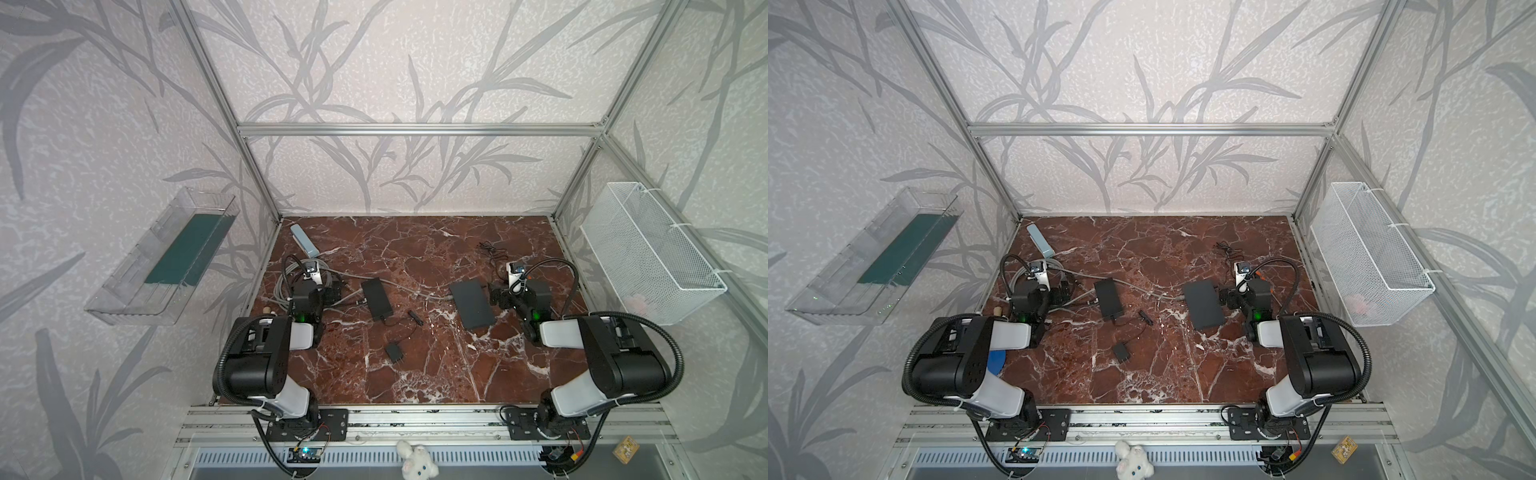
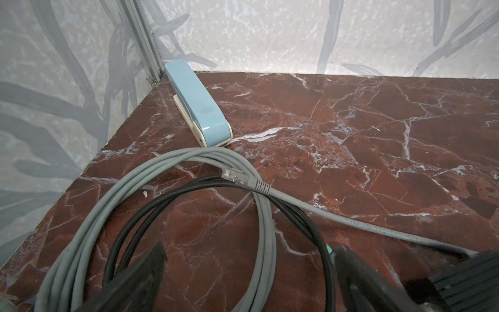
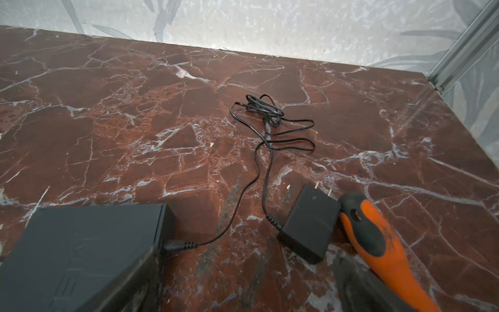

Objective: Insert the plug into the switch port

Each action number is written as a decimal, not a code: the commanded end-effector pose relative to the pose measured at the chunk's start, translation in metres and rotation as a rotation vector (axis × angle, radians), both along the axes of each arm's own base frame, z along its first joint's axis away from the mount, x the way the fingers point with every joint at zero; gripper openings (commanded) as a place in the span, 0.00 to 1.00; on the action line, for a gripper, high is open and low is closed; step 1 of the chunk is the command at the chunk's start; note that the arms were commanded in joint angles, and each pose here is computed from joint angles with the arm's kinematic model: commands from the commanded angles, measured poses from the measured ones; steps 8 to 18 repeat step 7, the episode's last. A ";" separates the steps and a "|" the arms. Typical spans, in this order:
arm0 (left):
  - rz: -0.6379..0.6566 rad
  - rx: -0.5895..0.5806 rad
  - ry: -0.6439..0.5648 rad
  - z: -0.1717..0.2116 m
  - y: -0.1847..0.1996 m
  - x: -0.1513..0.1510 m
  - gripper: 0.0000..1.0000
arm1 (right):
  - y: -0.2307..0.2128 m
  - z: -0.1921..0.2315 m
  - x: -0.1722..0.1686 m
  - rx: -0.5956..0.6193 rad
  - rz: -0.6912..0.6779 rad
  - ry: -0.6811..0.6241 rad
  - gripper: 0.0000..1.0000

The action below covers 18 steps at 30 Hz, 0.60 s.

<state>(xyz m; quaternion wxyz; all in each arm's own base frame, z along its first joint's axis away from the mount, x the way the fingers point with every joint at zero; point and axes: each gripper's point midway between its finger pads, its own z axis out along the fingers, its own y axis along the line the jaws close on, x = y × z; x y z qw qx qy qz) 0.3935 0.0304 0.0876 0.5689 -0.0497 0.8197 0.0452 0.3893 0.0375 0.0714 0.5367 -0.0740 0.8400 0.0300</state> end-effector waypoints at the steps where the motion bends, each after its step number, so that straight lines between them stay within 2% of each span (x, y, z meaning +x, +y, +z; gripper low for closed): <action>1: 0.008 0.002 -0.041 0.008 0.002 0.002 0.99 | 0.000 0.017 0.008 -0.007 0.002 -0.048 0.99; 18: 0.005 0.001 -0.042 0.008 0.001 0.002 0.99 | 0.000 0.017 0.008 -0.007 0.000 -0.047 0.99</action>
